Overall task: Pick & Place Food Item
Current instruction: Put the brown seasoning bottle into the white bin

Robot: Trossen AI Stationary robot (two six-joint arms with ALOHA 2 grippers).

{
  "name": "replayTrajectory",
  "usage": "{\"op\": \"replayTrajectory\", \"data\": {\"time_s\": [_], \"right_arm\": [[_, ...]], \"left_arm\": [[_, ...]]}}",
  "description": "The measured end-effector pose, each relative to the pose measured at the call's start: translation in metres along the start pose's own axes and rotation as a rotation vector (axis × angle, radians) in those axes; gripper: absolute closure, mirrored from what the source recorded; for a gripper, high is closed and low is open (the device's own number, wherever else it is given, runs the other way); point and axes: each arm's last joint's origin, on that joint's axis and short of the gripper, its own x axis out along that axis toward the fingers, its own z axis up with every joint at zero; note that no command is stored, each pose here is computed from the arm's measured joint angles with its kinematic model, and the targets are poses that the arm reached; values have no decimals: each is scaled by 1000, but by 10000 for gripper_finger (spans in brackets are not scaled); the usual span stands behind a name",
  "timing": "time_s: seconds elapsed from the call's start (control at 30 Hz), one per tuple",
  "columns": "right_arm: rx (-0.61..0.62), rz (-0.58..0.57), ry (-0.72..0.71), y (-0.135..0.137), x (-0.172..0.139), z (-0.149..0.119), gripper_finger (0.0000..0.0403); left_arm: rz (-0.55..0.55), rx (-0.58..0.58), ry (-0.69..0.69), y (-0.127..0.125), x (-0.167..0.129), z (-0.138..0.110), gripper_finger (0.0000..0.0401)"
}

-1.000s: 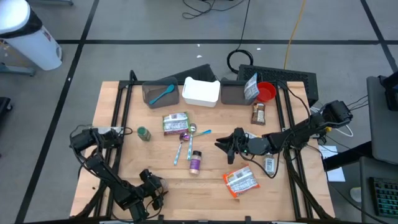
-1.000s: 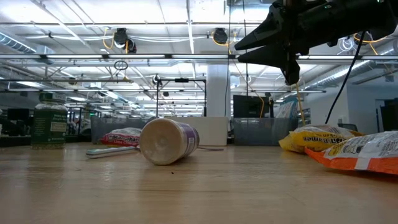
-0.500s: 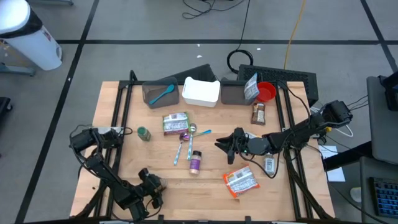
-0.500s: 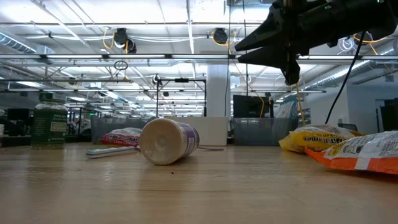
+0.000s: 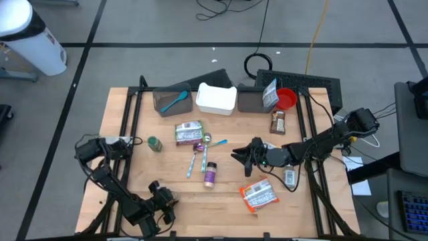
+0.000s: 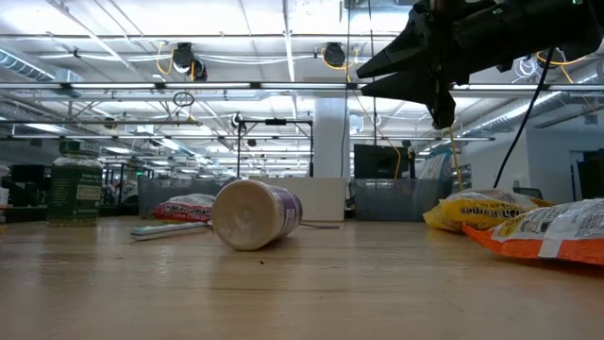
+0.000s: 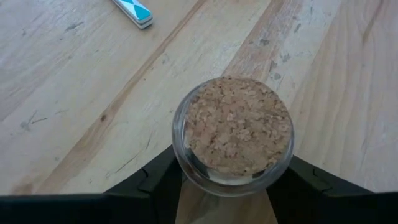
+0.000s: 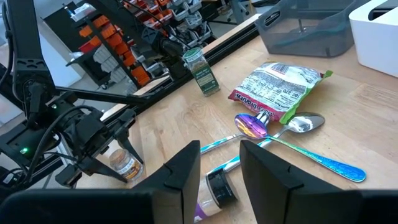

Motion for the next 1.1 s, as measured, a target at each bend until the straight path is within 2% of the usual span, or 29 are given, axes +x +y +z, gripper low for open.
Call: {"op": "replayTrajectory", "data": {"time_s": [0.27, 0.4, 0.77, 0.93, 1.1], "right_arm": [[-8, -1, -1, 0, 0, 0, 298], [-25, -1, -1, 0, 0, 0, 298], [-31, -6, -4, -2, 1, 1, 298], [-57, 23, -35, 1, 1, 5, 298], [-51, 114, -145, 7, 2, 19, 298]], "left_arm": [[-25, -8, 44, 3, -11, 17, 205], [-5, 29, 60, 9, -15, 26, 205], [3, 36, 31, 12, -17, 43, 205], [-52, 35, 6, 18, -30, 69, 205], [-141, 7, -92, 33, -54, 110, 205]]}}
